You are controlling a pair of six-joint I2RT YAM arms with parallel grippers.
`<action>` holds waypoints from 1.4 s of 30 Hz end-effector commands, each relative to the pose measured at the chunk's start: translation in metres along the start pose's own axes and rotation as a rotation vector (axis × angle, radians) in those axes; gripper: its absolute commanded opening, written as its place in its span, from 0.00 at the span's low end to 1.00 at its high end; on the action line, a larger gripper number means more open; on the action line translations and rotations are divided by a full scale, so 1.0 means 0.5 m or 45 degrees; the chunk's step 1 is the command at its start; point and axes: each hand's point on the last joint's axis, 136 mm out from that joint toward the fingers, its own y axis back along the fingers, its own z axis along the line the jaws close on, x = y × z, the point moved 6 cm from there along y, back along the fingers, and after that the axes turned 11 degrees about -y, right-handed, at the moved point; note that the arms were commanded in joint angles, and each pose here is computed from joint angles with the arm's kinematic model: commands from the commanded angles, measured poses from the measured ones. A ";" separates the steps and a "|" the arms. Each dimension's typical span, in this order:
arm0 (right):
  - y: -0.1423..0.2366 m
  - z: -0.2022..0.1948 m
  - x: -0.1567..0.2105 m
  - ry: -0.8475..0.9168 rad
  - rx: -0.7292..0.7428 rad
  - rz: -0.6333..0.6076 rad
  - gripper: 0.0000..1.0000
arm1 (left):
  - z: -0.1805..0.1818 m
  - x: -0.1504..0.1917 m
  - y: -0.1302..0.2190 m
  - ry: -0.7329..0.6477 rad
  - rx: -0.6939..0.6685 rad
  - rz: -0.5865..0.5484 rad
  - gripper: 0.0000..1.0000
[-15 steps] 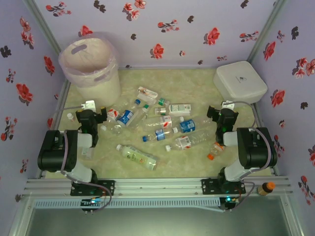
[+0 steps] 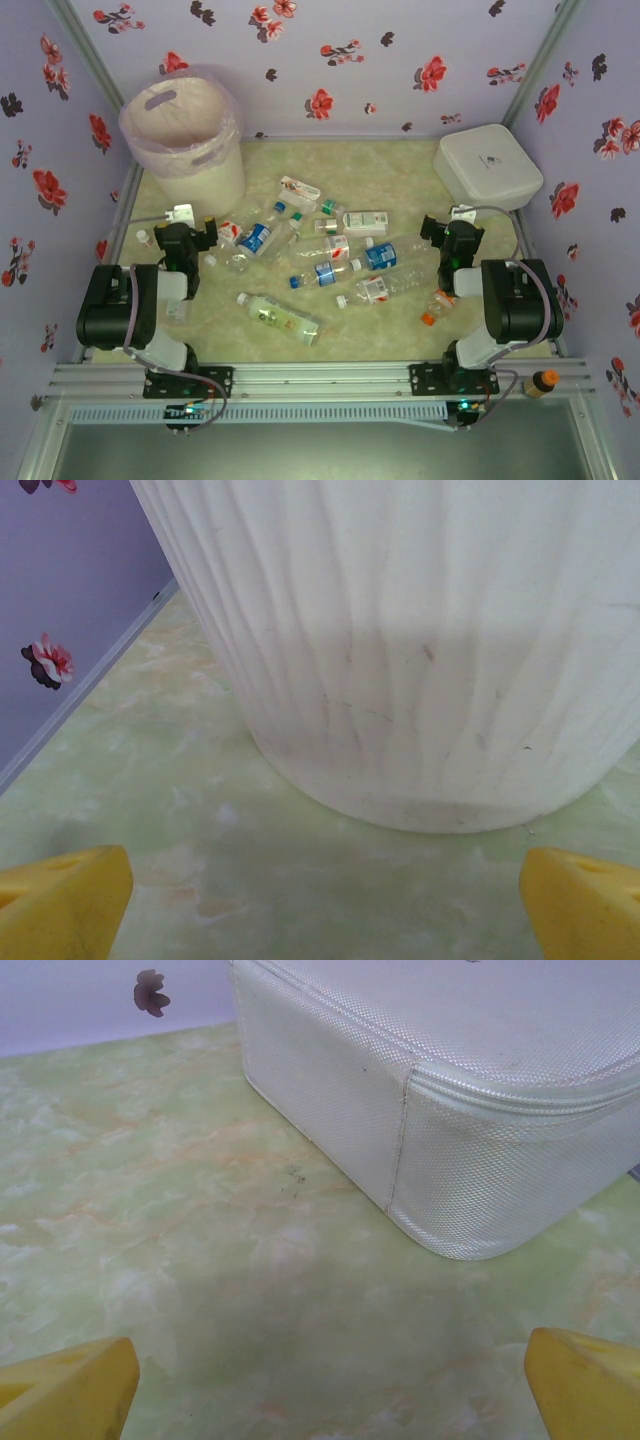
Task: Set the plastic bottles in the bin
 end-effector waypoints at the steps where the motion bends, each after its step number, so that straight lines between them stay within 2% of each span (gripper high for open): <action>1: 0.000 -0.004 -0.010 -0.031 0.019 -0.042 0.99 | 0.005 -0.009 -0.002 0.016 -0.003 -0.034 1.00; 20: 0.001 -0.004 -0.012 -0.033 0.016 -0.047 0.99 | 0.006 -0.012 -0.001 0.016 0.005 -0.031 1.00; 24: 0.014 0.013 -0.055 -0.011 0.013 0.036 0.99 | 0.020 -0.060 0.027 0.012 0.016 -0.028 1.00; 27: 0.057 0.017 -0.099 -0.026 0.035 0.065 0.99 | 0.049 -0.106 0.068 0.023 -0.048 -0.049 1.00; 29: 0.098 0.006 -0.129 -0.112 0.131 0.112 0.99 | 0.073 -0.143 0.096 0.070 -0.100 -0.015 1.00; 31: 0.156 -0.026 -0.146 -0.201 0.333 0.222 0.99 | 0.089 -0.181 0.130 0.113 -0.112 0.030 1.00; 35: 0.256 -0.060 -0.153 -0.248 0.570 0.492 0.99 | 0.081 -0.244 0.190 0.184 -0.040 0.071 1.00; 38: 0.299 -0.067 -0.136 -0.272 0.650 0.704 0.99 | 0.027 -0.287 0.217 0.157 0.093 0.117 1.00; 42: 0.307 -0.059 -0.099 -0.333 0.620 0.912 0.99 | -0.082 -0.317 0.235 0.022 0.295 0.228 1.00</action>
